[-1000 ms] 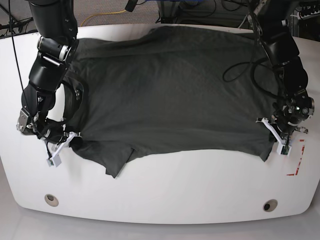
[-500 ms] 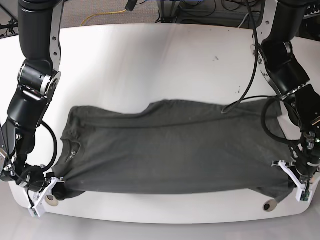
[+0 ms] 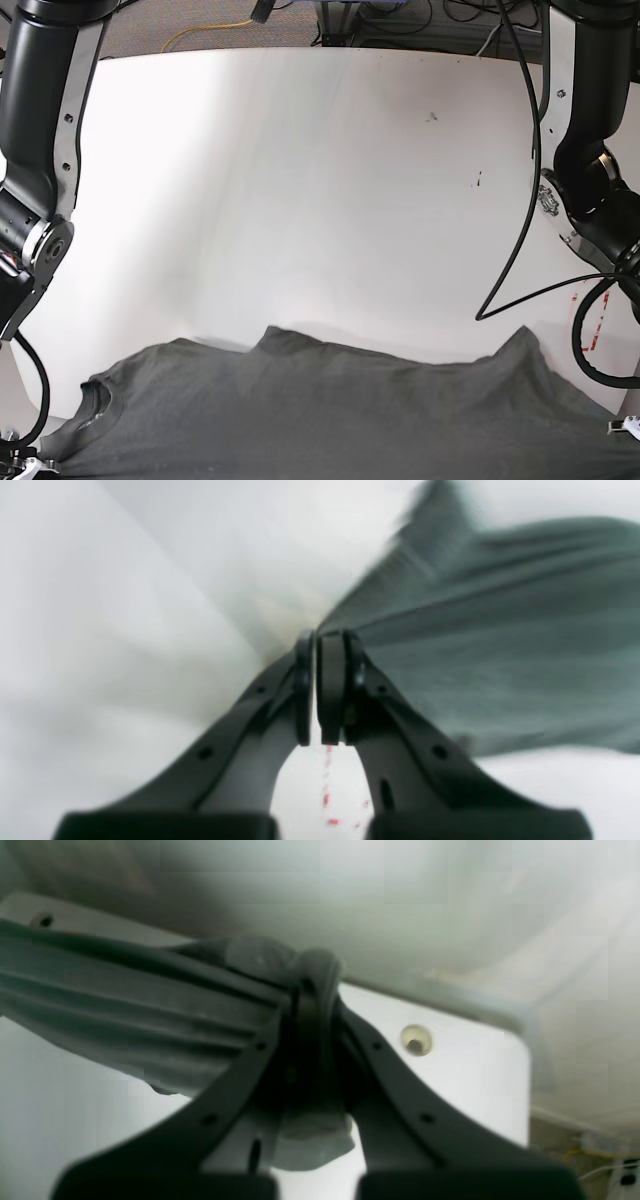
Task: Fold the T-shirt properly
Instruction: 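Lift the hem with both grippers and fold it toward the collar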
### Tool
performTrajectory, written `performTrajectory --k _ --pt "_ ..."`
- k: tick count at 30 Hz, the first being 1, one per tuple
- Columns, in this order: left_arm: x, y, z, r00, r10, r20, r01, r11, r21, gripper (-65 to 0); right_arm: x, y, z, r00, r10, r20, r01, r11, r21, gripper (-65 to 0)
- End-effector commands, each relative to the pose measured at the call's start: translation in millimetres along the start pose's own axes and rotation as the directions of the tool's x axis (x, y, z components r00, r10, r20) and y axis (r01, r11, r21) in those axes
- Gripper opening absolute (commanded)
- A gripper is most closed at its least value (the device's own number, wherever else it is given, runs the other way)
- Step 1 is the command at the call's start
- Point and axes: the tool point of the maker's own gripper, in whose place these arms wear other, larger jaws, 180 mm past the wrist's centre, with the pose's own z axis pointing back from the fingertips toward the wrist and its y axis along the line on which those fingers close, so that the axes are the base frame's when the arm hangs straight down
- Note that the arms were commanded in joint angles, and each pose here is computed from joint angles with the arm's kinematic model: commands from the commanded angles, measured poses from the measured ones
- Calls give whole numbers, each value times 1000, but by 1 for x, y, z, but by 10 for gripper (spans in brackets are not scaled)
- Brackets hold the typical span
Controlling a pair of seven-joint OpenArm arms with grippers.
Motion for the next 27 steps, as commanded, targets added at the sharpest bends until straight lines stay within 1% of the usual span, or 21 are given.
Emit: performTrajectory --k 1,5,7,10,12,13,15,17,18,23,27 --pt "15 19 7 999 4 33 -6 998 59 -650 17 -18 20 999 12 37 -10 998 -62 -650" --pt "-2 13 4 1000 -2 -5 2 999 46 -650 10 -21 19 1000 5 20 -4 998 -64 -650" --pt "-15 9 2 1000 -6 -30 7 999 38 -650 -18 -20 9 999 -7 -34 5 998 -59 -650" --pt "-48 0 0 996 -3 -91 5 1000 23 -650 -49 -18 2 996 -5 -89 0 998 -63 -650" --pt "-56 1 7 995 -12 -95 15 999 38 -650 -72 -15 0 990 7 -138 -18 997 -72 -650" --pt "-63 1 12 995 -18 -101 23 999 47 -650 -86 -13 1 988 11 -152 -23 997 -75 -650" --pt "-83 -5 15 990 -37 -139 43 998 40 -650 -102 -7 1 988 5 -151 -16 998 -66 -650" --pt "-104 -13 20 982 -59 -178 65 998 25 -650 -128 3 -1 986 0 -169 -6 999 -36 -650" --pt "-114 -18 22 979 -66 -194 70 997 14 -650 -141 8 -2 983 -5 -184 1 1000 -21 -650" --pt "-171 -54 36 959 -85 -272 60 993 -98 -650 -210 32 -6 962 -52 -268 70 996 57 -650" --pt "-213 -60 54 937 -70 -343 28 992 -127 -650 -255 46 3 948 -115 -297 145 986 83 -650"
